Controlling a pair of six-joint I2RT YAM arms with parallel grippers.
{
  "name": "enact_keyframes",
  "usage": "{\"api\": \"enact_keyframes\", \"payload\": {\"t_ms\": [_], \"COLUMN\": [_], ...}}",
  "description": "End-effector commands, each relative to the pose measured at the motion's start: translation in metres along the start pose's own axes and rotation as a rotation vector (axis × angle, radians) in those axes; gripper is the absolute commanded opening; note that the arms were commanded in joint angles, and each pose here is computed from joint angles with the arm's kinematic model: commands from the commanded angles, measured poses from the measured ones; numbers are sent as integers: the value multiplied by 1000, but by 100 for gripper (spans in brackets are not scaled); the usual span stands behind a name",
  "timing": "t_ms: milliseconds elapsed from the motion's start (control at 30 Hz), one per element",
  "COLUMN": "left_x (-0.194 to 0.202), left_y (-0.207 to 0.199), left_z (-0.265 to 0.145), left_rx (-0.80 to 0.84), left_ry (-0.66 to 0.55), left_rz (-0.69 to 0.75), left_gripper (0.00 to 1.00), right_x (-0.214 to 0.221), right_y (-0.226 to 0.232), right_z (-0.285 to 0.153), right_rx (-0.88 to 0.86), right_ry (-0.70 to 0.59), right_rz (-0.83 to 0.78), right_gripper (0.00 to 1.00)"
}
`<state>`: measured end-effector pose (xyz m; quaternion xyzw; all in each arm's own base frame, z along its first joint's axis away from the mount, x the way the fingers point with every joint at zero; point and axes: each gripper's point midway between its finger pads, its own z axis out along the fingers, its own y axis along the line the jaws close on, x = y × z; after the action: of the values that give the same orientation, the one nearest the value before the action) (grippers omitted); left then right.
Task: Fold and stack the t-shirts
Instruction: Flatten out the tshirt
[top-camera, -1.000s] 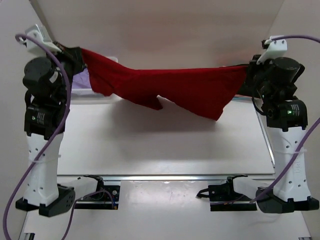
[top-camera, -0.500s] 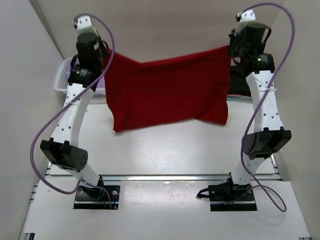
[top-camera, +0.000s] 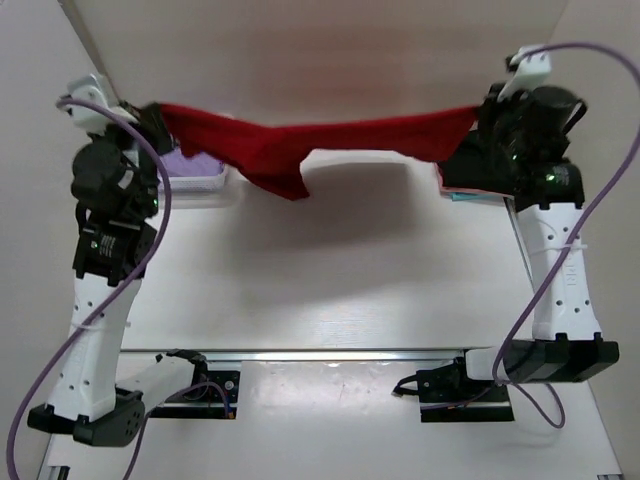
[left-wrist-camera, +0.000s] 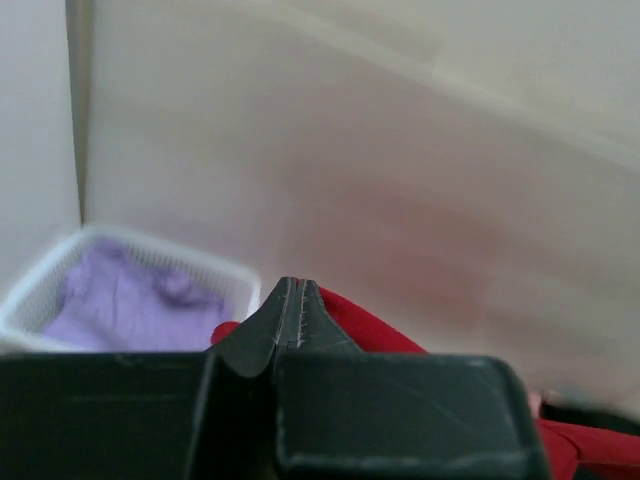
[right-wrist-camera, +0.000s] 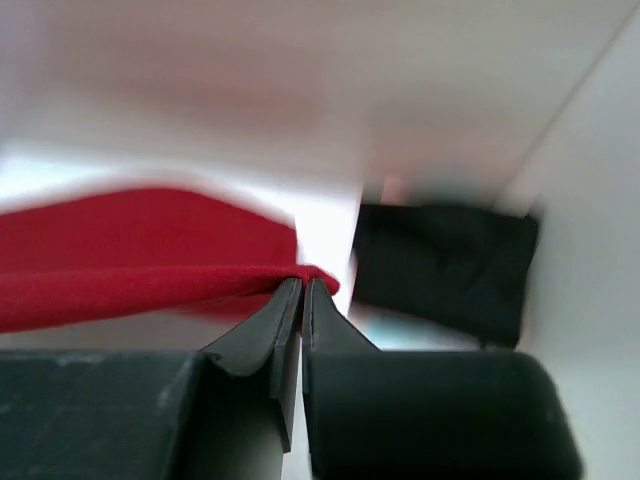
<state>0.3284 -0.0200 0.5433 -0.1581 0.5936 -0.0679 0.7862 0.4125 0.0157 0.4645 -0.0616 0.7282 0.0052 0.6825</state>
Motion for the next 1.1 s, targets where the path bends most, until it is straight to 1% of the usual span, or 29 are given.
{"api": "enact_keyframes", "payload": {"t_ms": [0,33,67,100,133,167,200,233,267,300,367,400,467,500,533,567,633,667,700,733,767,800,833,867,900,933,967,1033,1067], "left_x": [84,88,104,133,146,154,171,173,173,168,164,160,163,167,171,173,196,209,212,226,240,235,218,186,177,138,104,62,50], "left_y": [19,22,27,36,37,39,47,54,62,69,78,80,74,69,60,60,46,41,36,31,32,24,13,-1,-5,-19,-30,-39,-39], "left_z": [-15,-27,-41,-50,-61,-74,-86,-94,-104,-111,-114,-110,-96,-83,-72,-63,-34,-19,-6,10,23,41,59,73,84,92,94,85,80], "left_rx": [-6,7,18,8,14,18,3,-11,-32,-60,-95,-113,-104,-100,-88,-106,-103,-99,-87,-94,-105,-90,-77,-45,-37,8,58,79,79], "left_ry": [222,246,295,375,411,450,506,513,520,509,495,481,475,469,465,459,474,490,490,514,531,504,461,397,368,288,214,121,94], "left_rz": [38,24,23,44,33,20,25,28,22,17,26,24,22,8,-17,-24,-47,-49,-59,-61,-58,-67,-77,-93,-75,-76,-80,-67,-48], "left_gripper": [0,0,0,0,0,0,0,0,0,0,0,0,0,0,0,0,0,0,0,0,0,0,0,0,0,0,0,0,0], "right_x": [77,81,112,139,152,174,197,209,207,220,220,208,199,200,190,189,202,193,192,210,185,172,144,147,106,60,29,-16,-15], "right_y": [3,5,7,11,16,20,22,22,25,25,18,13,14,15,15,17,15,16,18,6,3,-6,-11,-10,-18,-22,-25,-19,-16], "right_z": [-8,-20,-23,-32,-43,-50,-64,-78,-90,-97,-110,-110,-101,-89,-82,-66,-35,-22,-2,15,30,50,66,75,84,81,77,54,51], "right_rx": [19,18,26,24,25,26,26,41,40,45,79,102,93,89,84,65,60,46,27,49,41,56,65,53,62,60,65,64,53], "right_ry": [152,151,217,277,311,365,426,468,460,500,489,454,433,441,412,405,430,391,387,432,384,373,328,354,279,190,133,29,26], "right_rz": [17,24,35,36,55,75,85,121,135,143,129,127,118,128,138,155,200,209,212,230,217,189,168,163,163,157,147,120,125], "right_gripper": [0,0,0,0,0,0,0,0,0,0,0,0,0,0,0,0,0,0,0,0,0,0,0,0,0,0,0,0,0]}}
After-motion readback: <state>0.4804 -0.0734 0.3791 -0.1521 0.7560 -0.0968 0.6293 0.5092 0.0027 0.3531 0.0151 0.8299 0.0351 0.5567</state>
